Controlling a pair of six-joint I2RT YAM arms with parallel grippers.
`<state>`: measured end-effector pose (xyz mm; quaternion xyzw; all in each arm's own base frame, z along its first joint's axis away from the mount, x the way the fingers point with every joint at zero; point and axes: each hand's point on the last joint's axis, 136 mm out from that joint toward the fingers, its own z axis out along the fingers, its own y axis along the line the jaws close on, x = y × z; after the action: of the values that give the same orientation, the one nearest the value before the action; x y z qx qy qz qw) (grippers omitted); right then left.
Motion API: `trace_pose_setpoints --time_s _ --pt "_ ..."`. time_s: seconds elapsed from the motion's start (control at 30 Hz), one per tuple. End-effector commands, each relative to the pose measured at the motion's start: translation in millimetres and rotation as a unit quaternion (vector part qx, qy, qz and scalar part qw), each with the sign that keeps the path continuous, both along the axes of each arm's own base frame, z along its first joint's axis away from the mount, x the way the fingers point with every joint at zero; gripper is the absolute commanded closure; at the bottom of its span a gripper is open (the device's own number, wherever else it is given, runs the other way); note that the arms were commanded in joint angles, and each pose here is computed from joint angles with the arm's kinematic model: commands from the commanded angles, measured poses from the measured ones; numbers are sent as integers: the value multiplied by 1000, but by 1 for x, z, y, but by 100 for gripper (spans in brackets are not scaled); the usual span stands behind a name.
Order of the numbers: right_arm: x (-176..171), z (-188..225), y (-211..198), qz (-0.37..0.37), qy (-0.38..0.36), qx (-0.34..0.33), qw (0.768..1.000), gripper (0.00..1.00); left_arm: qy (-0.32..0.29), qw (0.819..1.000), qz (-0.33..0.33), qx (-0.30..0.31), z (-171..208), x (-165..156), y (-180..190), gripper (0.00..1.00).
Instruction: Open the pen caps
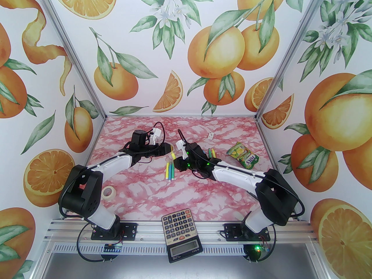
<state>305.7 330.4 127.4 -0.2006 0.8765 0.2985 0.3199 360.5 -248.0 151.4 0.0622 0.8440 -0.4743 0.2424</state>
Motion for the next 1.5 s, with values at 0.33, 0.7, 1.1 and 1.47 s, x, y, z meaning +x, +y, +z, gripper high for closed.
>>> trace_pose_setpoints --time_s 0.33,0.7,1.1,1.47 --pt "-6 20 11 31 -36 24 999 82 -24 998 -37 -39 27 4 -23 58" --pt "-3 16 10 27 -39 16 999 76 -22 998 -41 -44 30 6 -25 87" --pt "0 3 14 30 -31 11 999 62 -23 996 -62 -65 40 -1 -33 95" --pt "3 5 19 33 -32 15 999 73 -20 995 -72 -71 42 -6 -36 97"
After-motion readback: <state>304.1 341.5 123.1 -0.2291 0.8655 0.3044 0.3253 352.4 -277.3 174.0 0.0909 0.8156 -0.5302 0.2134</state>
